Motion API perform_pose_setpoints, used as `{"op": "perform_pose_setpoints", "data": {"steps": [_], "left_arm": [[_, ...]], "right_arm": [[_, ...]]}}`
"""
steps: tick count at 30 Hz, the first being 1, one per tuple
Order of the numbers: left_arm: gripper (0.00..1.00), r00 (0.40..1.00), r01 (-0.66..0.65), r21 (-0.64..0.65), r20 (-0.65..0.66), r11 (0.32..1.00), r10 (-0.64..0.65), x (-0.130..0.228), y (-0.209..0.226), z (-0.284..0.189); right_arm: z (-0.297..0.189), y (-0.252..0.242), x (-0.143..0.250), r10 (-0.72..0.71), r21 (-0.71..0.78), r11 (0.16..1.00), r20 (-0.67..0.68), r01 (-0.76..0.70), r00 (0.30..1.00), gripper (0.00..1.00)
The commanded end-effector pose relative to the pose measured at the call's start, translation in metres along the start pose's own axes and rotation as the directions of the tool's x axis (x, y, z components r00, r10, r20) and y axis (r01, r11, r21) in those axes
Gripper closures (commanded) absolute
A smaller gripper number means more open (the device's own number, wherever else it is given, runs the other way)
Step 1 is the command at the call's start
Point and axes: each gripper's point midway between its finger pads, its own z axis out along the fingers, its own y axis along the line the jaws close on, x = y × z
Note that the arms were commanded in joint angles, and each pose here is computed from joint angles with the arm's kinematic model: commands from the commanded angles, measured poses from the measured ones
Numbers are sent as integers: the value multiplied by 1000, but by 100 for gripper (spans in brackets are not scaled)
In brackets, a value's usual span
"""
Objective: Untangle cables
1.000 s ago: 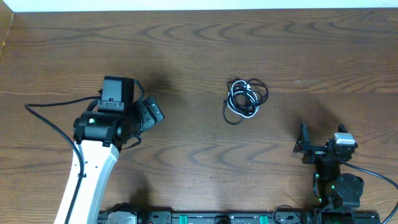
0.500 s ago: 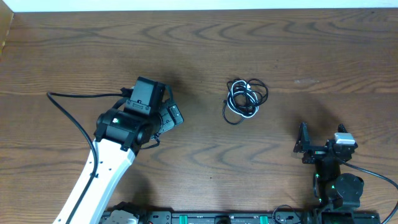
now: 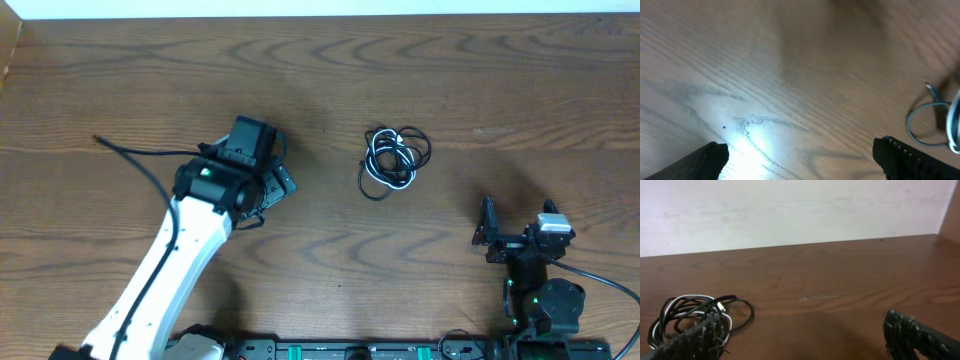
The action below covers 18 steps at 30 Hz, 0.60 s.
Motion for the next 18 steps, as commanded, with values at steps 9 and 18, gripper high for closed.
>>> {"op": "perform_pose_setpoints", "data": {"steps": [9, 18], "left_arm": [[2, 993, 8, -106, -113, 994, -20, 14, 3, 36], [2, 993, 7, -109, -115, 994, -20, 14, 3, 37]], "right_arm": [[0, -1, 2, 12, 6, 1000, -3, -12, 1000, 1], [0, -1, 2, 12, 6, 1000, -3, -12, 1000, 1]]}}
